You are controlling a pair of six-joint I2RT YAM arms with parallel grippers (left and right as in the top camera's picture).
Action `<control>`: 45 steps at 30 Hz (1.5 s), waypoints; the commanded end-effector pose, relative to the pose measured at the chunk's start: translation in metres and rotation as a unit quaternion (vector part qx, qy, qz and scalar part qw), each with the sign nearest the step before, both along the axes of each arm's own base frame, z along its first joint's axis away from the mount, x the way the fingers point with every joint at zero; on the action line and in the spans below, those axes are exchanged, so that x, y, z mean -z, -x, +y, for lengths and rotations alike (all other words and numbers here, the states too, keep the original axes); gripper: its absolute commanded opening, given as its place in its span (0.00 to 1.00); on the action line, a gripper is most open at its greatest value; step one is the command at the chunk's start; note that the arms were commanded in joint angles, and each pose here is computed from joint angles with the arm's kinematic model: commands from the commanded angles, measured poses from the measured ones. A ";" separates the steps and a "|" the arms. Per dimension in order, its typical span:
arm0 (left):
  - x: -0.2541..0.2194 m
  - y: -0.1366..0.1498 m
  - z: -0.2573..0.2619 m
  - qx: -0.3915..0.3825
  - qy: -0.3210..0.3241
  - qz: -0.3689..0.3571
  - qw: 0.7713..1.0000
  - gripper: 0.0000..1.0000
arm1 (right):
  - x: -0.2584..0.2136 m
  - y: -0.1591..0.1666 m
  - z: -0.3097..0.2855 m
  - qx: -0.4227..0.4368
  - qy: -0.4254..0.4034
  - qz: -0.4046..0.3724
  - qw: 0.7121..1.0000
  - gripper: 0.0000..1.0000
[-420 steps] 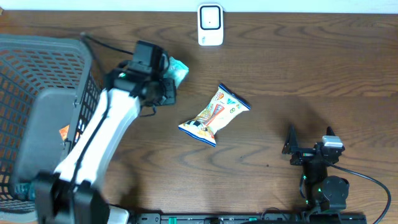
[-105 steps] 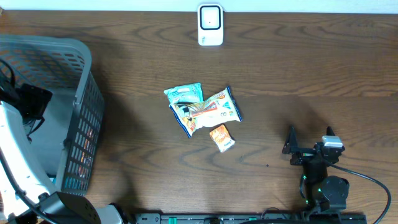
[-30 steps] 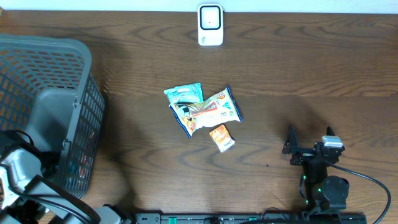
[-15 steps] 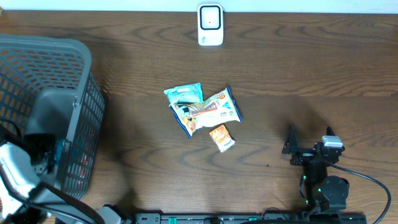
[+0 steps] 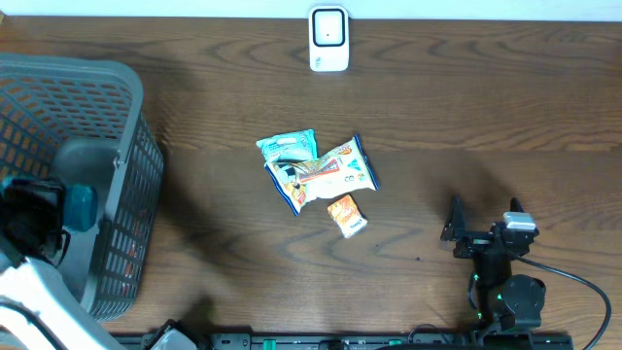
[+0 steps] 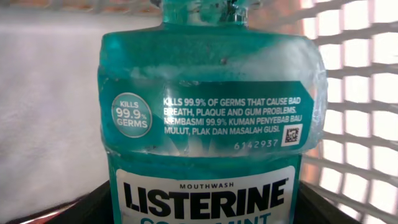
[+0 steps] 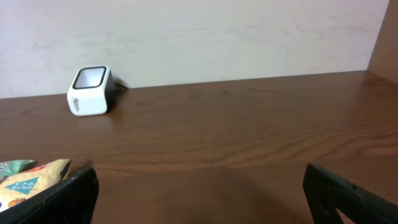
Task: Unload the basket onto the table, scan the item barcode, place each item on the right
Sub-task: 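Lower the left gripper and grasp the teal Listerine bottle, then carry the Listerine bottle out and set it upright beside the snacks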
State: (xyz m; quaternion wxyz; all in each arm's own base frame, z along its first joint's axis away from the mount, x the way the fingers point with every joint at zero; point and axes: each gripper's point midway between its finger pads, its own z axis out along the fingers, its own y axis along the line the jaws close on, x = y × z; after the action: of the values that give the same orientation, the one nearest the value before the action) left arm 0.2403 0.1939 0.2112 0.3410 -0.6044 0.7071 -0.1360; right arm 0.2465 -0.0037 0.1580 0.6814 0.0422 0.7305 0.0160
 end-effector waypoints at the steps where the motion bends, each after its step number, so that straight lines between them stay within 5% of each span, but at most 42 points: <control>1: -0.052 -0.012 -0.016 0.047 -0.048 -0.075 0.995 0.46 | 0.001 0.000 0.001 -0.004 0.008 0.002 1.000 0.99; 16: -0.185 -0.028 -0.104 0.183 -0.175 -0.233 0.939 0.46 | 0.001 0.000 0.001 -0.004 0.008 0.002 1.000 0.99; 21: -0.221 -0.036 -0.161 0.286 -0.177 -0.303 0.892 0.46 | 0.001 0.000 0.001 -0.004 0.008 0.002 1.000 0.99; 30: -0.212 -0.040 -0.254 0.454 -0.157 -0.315 0.818 0.46 | 0.001 0.000 0.001 -0.004 0.008 0.002 1.000 0.99; 32: -0.200 -0.043 -0.274 0.488 -0.152 -0.299 0.806 0.46 | 0.001 0.000 0.001 -0.004 0.008 0.002 1.000 0.99; 39: -0.106 -0.061 -0.299 0.528 -0.174 -0.113 0.823 0.46 | 0.001 0.000 0.001 -0.004 0.008 0.002 1.000 0.99; 45: -0.025 -0.072 -0.323 0.568 -0.169 0.033 0.805 0.46 | 0.001 0.000 0.001 -0.004 0.008 0.002 1.000 0.99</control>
State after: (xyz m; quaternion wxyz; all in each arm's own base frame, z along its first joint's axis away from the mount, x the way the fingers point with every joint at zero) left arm 0.2986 -0.1298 0.2502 0.2785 -0.0425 0.9356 -0.2126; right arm 0.2465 -0.0037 0.1581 0.6815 0.0422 0.7304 0.0161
